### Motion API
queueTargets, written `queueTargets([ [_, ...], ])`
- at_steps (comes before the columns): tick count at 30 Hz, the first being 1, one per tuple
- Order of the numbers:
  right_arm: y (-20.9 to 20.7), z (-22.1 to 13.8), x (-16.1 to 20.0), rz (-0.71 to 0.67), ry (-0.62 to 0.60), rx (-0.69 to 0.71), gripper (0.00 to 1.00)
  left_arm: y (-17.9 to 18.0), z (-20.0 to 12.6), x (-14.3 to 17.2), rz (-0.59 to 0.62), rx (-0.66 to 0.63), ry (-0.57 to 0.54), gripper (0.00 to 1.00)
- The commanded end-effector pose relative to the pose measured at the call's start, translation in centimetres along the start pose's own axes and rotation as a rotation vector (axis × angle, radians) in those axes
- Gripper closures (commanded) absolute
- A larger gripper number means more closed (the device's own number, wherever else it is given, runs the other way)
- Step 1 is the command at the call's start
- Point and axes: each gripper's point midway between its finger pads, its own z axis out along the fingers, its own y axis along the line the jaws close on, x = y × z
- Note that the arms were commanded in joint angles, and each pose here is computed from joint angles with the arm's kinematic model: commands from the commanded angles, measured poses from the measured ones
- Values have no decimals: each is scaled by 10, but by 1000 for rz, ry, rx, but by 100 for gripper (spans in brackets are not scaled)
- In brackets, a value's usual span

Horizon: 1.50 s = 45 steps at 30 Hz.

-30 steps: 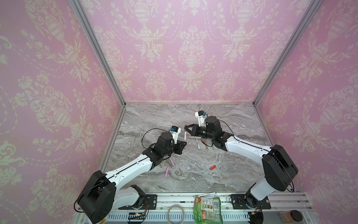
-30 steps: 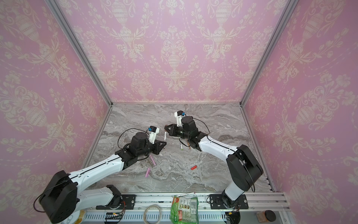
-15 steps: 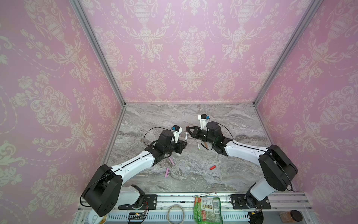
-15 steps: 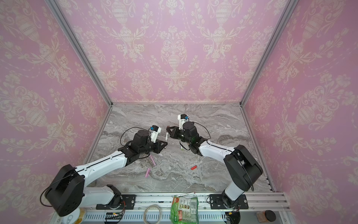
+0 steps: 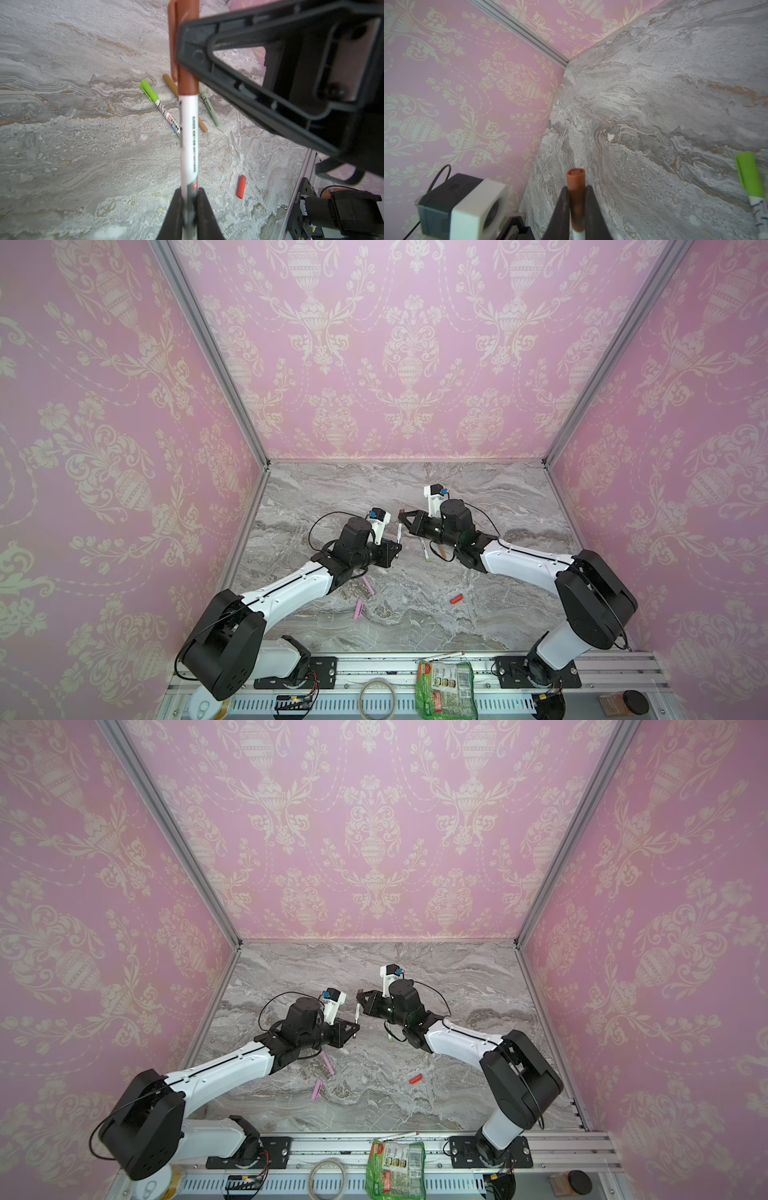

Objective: Insert pens into pen caps
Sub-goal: Put on the pen cap to the pen, then place the pen at the center of the table.

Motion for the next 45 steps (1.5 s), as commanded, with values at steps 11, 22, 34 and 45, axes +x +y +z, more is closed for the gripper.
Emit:
queueTargets([
  [11,50,-38,-7,-76,219,-53,72,12,-22,3,-80,19,-104,100],
  [22,13,-80,12,-220,316,174,64,50,-9,15,-184,-178,-36,100],
  [34,-42,-89,21,-178,309,420,66,70,36,29,-299,-295,151,98],
  [45,-42,-91,14,-198,263,425,68,73,76,51,-458,-336,272,99],
])
